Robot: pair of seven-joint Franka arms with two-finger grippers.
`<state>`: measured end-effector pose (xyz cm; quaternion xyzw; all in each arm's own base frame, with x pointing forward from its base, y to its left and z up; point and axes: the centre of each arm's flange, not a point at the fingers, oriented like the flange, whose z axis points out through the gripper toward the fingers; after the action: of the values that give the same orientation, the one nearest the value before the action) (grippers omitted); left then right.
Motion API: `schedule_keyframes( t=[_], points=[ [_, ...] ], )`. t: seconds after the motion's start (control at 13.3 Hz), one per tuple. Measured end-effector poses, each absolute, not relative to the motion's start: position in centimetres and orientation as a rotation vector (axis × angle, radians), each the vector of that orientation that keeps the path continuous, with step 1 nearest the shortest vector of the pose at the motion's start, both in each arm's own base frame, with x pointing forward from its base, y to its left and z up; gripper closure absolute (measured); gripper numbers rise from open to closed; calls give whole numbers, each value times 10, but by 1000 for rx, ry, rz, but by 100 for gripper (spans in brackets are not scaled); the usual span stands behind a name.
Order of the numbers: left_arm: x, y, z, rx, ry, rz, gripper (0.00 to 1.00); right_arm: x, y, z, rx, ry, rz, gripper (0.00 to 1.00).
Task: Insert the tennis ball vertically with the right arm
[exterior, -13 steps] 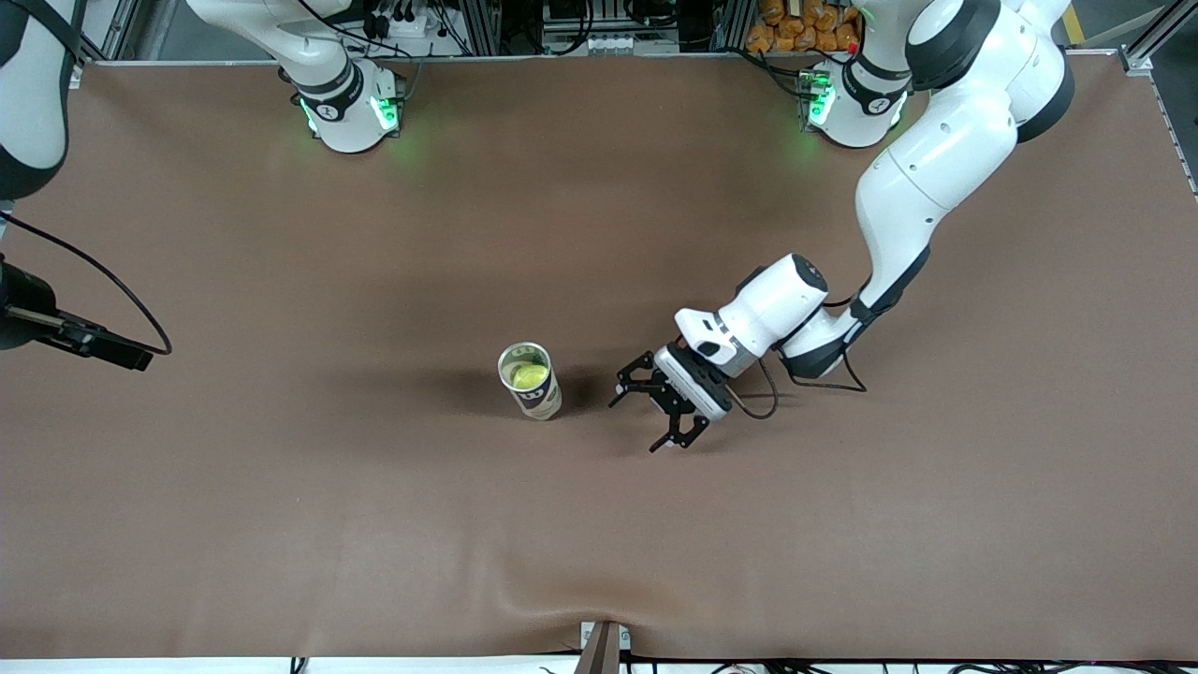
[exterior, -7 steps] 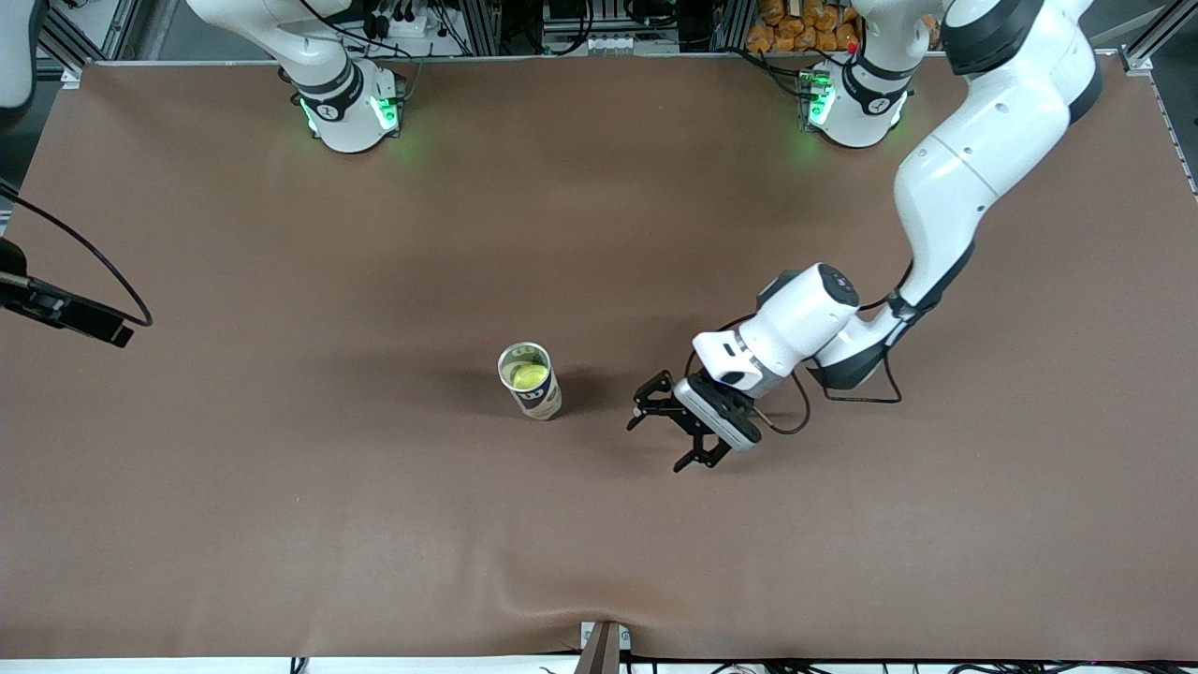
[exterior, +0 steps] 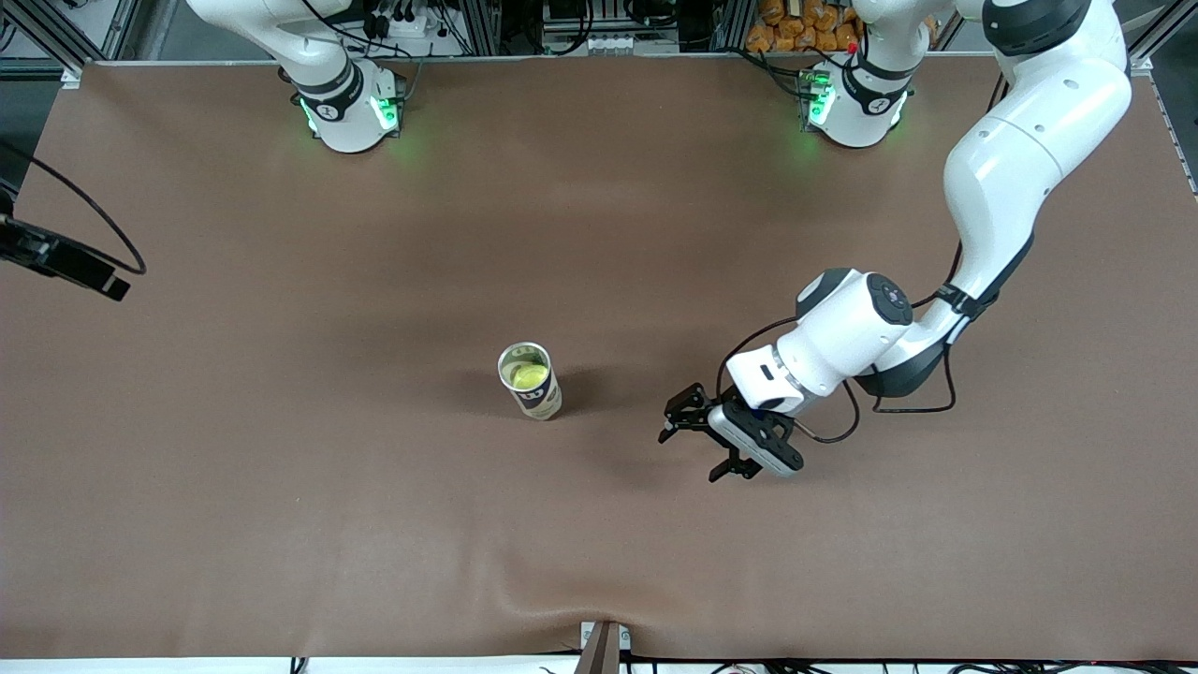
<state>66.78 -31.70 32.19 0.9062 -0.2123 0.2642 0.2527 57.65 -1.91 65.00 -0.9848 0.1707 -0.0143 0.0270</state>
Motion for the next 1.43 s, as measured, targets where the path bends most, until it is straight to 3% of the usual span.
schedule_keyframes(
  t=[0.45, 1.43],
  points=[
    [675, -310, 355, 2550, -504, 629, 0, 557, -55, 655, -3016, 455, -103, 0],
    [685, -294, 405, 2676, -383, 419, 0, 559, -43, 657, -3008, 423, -133, 0]
  ],
)
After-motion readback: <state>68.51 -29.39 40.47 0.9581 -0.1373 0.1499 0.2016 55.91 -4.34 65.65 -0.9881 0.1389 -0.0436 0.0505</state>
